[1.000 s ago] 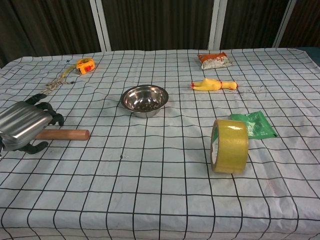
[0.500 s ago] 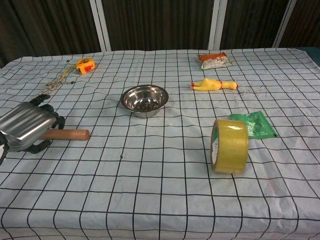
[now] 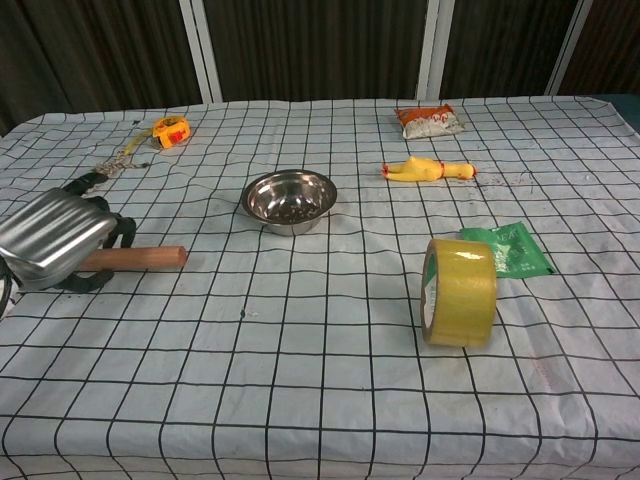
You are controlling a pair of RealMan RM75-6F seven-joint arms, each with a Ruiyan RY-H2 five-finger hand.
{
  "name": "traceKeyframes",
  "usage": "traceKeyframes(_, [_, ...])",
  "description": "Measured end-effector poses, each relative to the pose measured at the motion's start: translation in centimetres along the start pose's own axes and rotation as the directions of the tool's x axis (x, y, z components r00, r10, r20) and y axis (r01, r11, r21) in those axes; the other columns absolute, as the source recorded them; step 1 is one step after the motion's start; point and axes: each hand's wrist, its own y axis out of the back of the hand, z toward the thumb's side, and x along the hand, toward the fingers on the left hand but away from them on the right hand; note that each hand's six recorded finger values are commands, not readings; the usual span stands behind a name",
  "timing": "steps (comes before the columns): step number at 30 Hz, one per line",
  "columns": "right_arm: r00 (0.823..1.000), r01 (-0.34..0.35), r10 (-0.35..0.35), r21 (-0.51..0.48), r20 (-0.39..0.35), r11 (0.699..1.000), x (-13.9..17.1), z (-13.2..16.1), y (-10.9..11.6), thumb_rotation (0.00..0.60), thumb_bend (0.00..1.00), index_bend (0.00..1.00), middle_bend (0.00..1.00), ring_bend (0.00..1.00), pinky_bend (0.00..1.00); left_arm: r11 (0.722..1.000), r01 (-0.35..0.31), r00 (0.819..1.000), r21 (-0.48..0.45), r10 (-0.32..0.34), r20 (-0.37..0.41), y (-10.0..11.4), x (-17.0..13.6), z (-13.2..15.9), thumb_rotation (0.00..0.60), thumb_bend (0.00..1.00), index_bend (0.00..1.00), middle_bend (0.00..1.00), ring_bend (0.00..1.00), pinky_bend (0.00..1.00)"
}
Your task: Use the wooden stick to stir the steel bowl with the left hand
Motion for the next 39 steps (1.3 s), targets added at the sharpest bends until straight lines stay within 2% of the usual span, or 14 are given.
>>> traceKeyframes(5, [1.0, -0.006, 0.006, -0.001, -0.003, 1.0, 0.0, 0.0, 0.0, 0.6, 0.43, 0.0, 0.0, 0.0, 0.0, 0.983, -0.104, 0.994, -0.148, 0.098, -0.046, 1.9, 0.2, -1.1, 0.6, 0.38, 0.64, 0.64, 0.38, 0.15])
traceKeyframes(8, [1.0, -0.008, 0.008, 0.0, -0.001, 1.0, 0.1, 0.0, -0.1, 0.6, 0.43, 0.0, 0.0, 0.0, 0.0, 0.936, -0.184, 0.981, -0.299, 0.158, -0.11, 3.1, 0.4, -2.3, 0.6, 0.39, 0.64, 0.64, 0.38, 0.16])
traceKeyframes(10, [1.0, -0.008, 0.008, -0.001, -0.001, 1.0, 0.1, 0.0, -0.1, 0.6, 0.43, 0.0, 0.0, 0.0, 0.0, 0.887, -0.235, 0.97, -0.398, 0.188, -0.154, 3.8, 0.4, -3.1, 0.6, 0.39, 0.64, 0.64, 0.37, 0.16])
traceKeyframes(15, [1.0, -0.01, 0.01, 0.003, -0.004, 1.0, 0.0, 0.1, -0.2, 0.6, 0.43, 0.0, 0.0, 0.0, 0.0, 0.698, -0.35, 0.935, -0.625, 0.226, -0.272, 5.0, 0.2, -5.0, 0.6, 0.43, 0.66, 0.66, 0.37, 0.17])
traceKeyframes(18, [1.0, -0.024, 0.024, 0.007, -0.012, 1.0, 0.0, 0.4, -0.5, 0.6, 0.43, 0.0, 0.0, 0.0, 0.0, 0.496, -0.379, 0.925, -0.781, 0.18, -0.334, 4.8, -0.1, -5.5, 0.6, 0.45, 0.67, 0.67, 0.37, 0.17])
traceKeyframes(19, [1.0, -0.025, 0.025, 0.006, -0.013, 1.0, -0.1, 0.4, -0.5, 0.6, 0.43, 0.0, 0.0, 0.0, 0.0, 0.395, -0.387, 0.922, -0.833, 0.159, -0.353, 4.6, -0.2, -5.6, 0.6, 0.45, 0.67, 0.67, 0.37, 0.17])
traceKeyframes(22, [1.0, -0.02, 0.02, 0.004, -0.013, 1.0, -0.1, 0.5, -0.5, 0.6, 0.43, 0.0, 0.0, 0.0, 0.0, 0.173, -0.4, 0.916, -0.9, 0.111, -0.385, 4.0, -0.4, -5.8, 0.6, 0.47, 0.67, 0.66, 0.35, 0.17])
traceKeyframes(23, [1.0, -0.02, 0.02, 0.005, -0.012, 1.0, -0.1, 0.5, -0.5, 0.6, 0.43, 0.0, 0.0, 0.0, 0.0, 0.085, -0.402, 0.914, -0.912, 0.089, -0.395, 3.5, -0.6, -5.8, 0.6, 0.47, 0.67, 0.66, 0.35, 0.17])
traceKeyframes(25, [1.0, -0.021, 0.021, 0.005, -0.013, 1.0, 0.0, 0.5, -0.5, 0.6, 0.43, 0.0, 0.0, 0.0, 0.0, -0.042, -0.405, 0.912, -0.913, 0.049, -0.407, 2.7, -0.8, -5.6, 0.6, 0.47, 0.67, 0.66, 0.34, 0.16])
traceKeyframes(27, [1.0, -0.021, 0.021, 0.005, -0.016, 1.0, 0.0, 0.6, -0.5, 0.6, 0.43, 0.0, 0.0, 0.0, 0.0, -0.118, -0.409, 0.91, -0.905, 0.019, -0.414, 2.0, -1.0, -5.4, 0.6, 0.47, 0.67, 0.66, 0.34, 0.16])
traceKeyframes(28, [1.0, -0.021, 0.021, 0.006, -0.016, 1.0, 0.1, 0.6, -0.5, 0.6, 0.43, 0.0, 0.0, 0.0, 0.0, -0.148, -0.413, 0.908, -0.899, 0.004, -0.418, 1.5, -1.2, -5.3, 0.6, 0.48, 0.67, 0.66, 0.34, 0.16])
traceKeyframes(29, [1.0, -0.022, 0.022, 0.006, -0.016, 1.0, 0.1, 0.6, -0.5, 0.6, 0.43, 0.0, 0.0, 0.0, 0.0, -0.158, -0.415, 0.908, -0.896, -0.004, -0.42, 1.2, -1.3, -5.3, 0.6, 0.49, 0.67, 0.66, 0.33, 0.16])
traceKeyframes(34, [1.0, -0.022, 0.022, 0.007, -0.017, 1.0, 0.1, 0.6, -0.6, 0.6, 0.43, 0.0, 0.0, 0.0, 0.0, -0.185, -0.411, 0.909, -0.893, -0.013, -0.416, 0.3, -2.2, -4.9, 0.6, 0.55, 0.67, 0.64, 0.31, 0.14])
traceKeyframes(39, [1.0, -0.024, 0.024, 0.008, -0.02, 1.0, 0.1, 0.6, -0.6, 0.6, 0.43, 0.0, 0.0, 0.0, 0.0, -0.184, -0.399, 0.914, -0.898, 0.003, -0.406, -0.7, -3.2, -4.9, 0.6, 0.58, 0.66, 0.63, 0.29, 0.14])
